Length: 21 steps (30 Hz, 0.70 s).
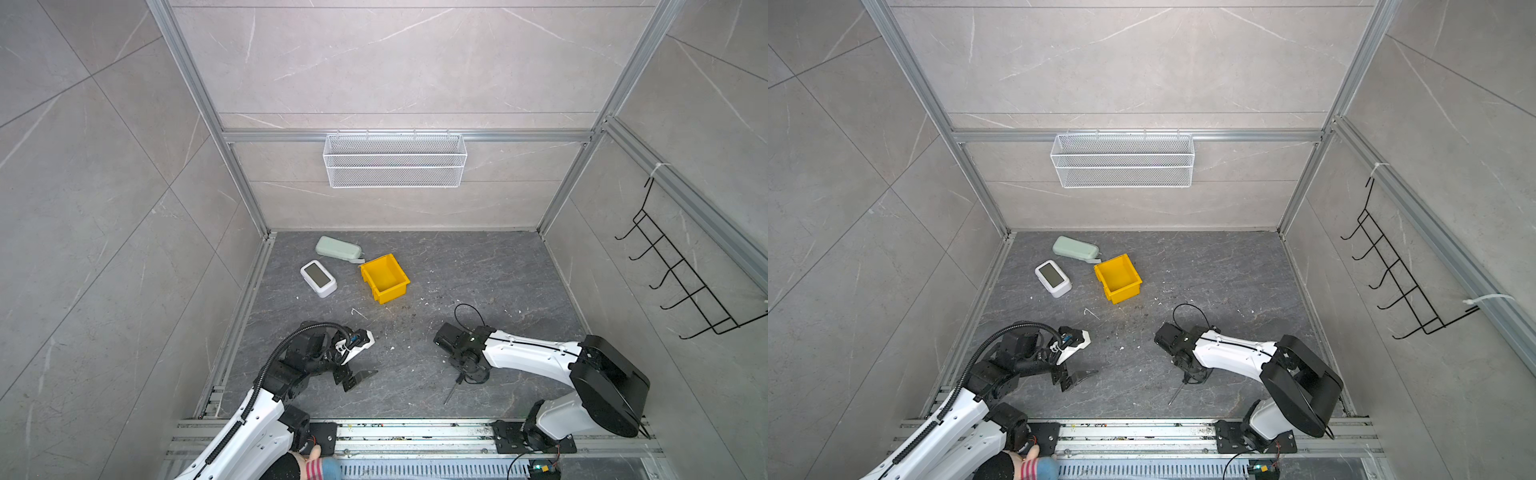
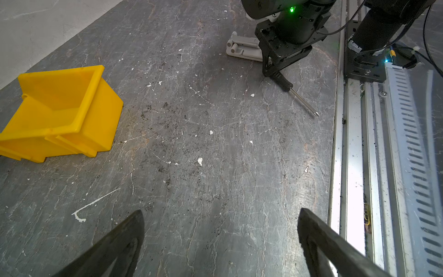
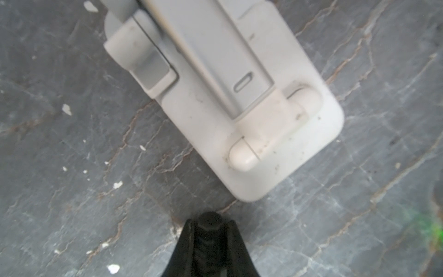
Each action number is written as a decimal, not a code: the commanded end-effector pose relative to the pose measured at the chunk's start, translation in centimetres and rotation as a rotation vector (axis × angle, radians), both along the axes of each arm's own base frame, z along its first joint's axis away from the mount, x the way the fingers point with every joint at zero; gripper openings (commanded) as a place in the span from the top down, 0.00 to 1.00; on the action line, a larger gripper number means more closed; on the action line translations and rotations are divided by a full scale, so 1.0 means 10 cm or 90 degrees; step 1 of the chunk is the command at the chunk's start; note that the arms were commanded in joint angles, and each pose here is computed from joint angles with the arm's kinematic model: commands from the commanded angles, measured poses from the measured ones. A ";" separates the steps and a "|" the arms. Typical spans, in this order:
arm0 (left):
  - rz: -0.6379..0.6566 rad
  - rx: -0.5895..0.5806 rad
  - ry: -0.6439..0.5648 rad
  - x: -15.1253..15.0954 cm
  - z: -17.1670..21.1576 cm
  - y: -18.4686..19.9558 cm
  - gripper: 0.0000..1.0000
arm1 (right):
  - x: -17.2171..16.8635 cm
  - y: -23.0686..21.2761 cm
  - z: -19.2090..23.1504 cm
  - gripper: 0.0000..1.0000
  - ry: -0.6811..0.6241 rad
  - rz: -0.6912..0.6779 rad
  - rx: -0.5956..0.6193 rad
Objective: Put the screwdriver in the bin
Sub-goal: 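Close the right gripper on the black screwdriver handle, then lift the screwdriver toward the left gripper while the left gripper approaches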
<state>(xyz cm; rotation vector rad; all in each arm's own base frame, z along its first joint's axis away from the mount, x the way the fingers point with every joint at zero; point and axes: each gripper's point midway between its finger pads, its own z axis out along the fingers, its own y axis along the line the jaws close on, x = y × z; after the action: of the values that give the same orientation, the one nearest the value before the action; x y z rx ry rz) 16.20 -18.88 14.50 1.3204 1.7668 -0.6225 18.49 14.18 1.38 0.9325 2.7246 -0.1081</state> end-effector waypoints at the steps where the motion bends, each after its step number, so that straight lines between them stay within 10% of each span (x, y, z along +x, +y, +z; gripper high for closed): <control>1: -0.003 -0.005 -0.002 -0.01 0.02 -0.02 0.00 | -0.02 -0.02 0.03 1.00 0.011 0.017 -0.015; 21: 0.122 -0.155 0.012 0.31 0.35 -0.10 0.00 | 0.98 0.74 0.96 1.00 -0.216 0.330 -0.028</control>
<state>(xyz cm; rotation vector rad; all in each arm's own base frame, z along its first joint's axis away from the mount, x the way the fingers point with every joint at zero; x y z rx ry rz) 17.95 -19.31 15.78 1.0941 1.7852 -0.6812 26.39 20.27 9.39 0.3725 2.5986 0.0902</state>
